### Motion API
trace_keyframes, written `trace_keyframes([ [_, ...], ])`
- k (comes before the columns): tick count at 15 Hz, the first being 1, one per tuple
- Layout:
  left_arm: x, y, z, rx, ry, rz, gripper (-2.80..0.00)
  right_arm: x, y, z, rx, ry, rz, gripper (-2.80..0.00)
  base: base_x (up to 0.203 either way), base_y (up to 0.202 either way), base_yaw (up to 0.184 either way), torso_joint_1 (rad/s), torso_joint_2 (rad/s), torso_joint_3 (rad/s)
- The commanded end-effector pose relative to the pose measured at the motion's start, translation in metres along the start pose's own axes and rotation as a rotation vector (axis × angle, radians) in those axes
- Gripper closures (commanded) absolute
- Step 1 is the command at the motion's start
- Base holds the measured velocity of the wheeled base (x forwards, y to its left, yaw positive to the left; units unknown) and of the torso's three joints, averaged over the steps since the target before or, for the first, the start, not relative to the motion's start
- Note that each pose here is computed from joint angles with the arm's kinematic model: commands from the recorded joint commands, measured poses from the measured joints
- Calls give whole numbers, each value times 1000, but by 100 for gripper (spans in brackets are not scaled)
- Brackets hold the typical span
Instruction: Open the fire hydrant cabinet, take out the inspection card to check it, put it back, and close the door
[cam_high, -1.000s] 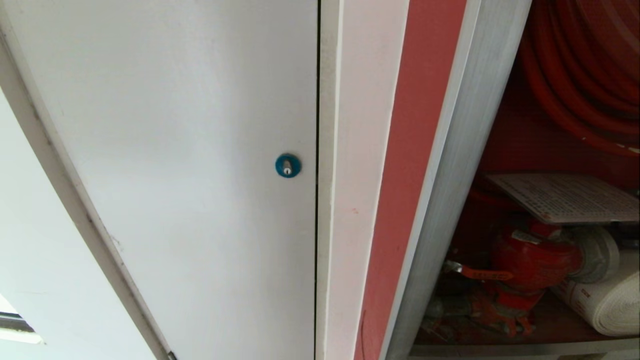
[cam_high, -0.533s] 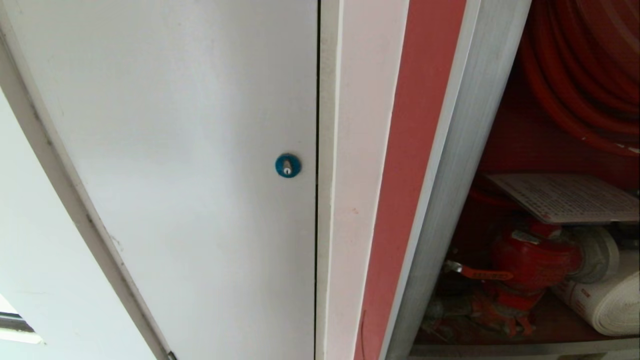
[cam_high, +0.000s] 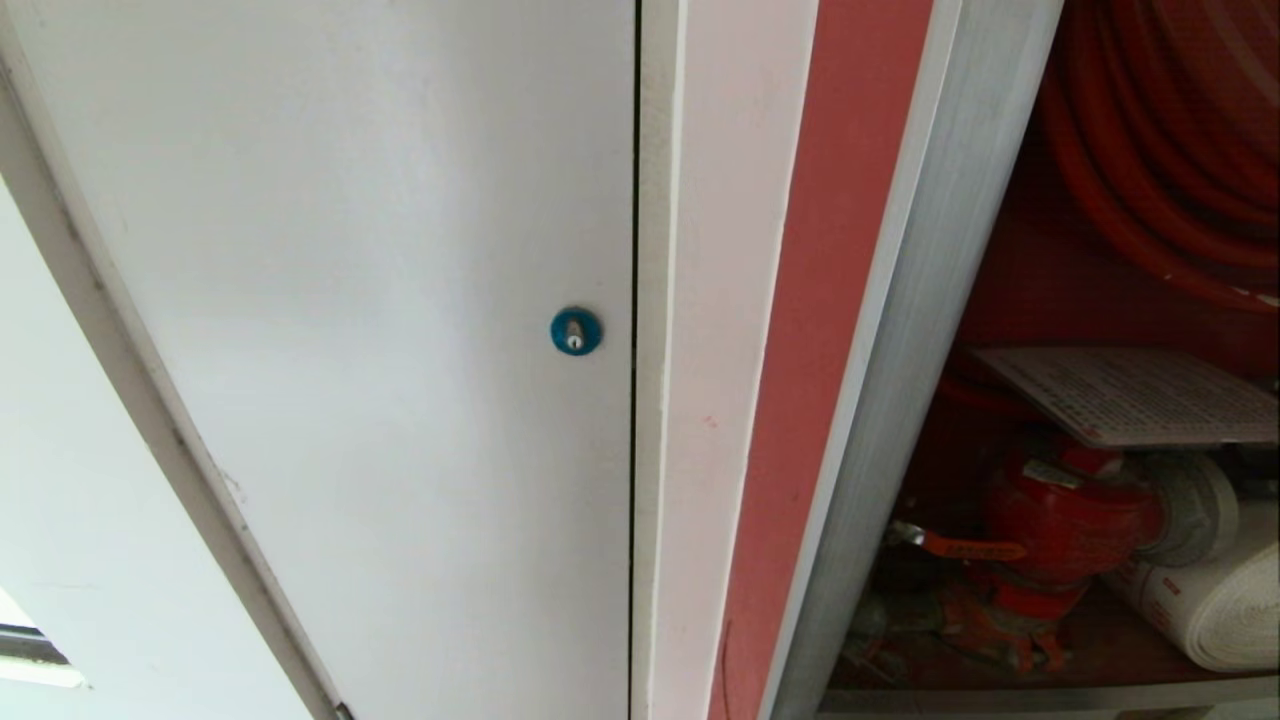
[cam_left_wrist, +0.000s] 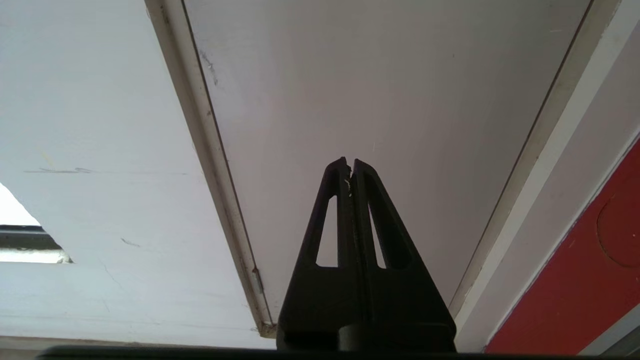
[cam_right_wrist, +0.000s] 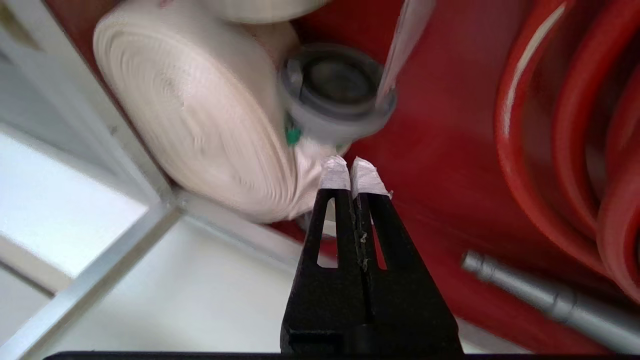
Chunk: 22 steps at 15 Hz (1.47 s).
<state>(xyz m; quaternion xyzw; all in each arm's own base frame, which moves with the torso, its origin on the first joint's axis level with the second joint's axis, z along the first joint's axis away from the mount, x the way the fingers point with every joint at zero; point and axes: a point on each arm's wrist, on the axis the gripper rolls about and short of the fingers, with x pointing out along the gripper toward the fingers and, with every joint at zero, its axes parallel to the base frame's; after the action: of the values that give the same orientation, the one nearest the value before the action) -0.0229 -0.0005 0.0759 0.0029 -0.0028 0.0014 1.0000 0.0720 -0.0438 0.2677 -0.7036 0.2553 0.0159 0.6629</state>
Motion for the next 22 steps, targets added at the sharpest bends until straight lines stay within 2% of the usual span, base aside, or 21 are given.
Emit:
trace_keyframes([
  [1,0,0,-1,0,2,0,0,12,0,1,-1,-40,17,0,0,0,0,0,0,0],
  [2,0,0,-1,0,2,0,0,15,-1,1,5,-47,-5,0,0,0,0,0,0,0],
  [3,0,0,-1,0,2,0,0,16,-1,1,6,-45,-18,-280,0,0,0,0,0,0],
  [9,0,0,-1,0,2,0,0,22,4,2,33,-56,7,-280,0,0,0,0,0,0],
  [12,0,0,-1,0,2,0,0,39,-3,-2,46,-54,-13,-280,0,0,0,0,0,0],
  [16,0,0,-1,0,2,0,0,58,-8,5,105,-129,-7,-280,0,0,0,0,0,0],
  [22,0,0,-1,0,2,0,0,80,-10,6,119,-150,17,-280,0,0,0,0,0,0],
])
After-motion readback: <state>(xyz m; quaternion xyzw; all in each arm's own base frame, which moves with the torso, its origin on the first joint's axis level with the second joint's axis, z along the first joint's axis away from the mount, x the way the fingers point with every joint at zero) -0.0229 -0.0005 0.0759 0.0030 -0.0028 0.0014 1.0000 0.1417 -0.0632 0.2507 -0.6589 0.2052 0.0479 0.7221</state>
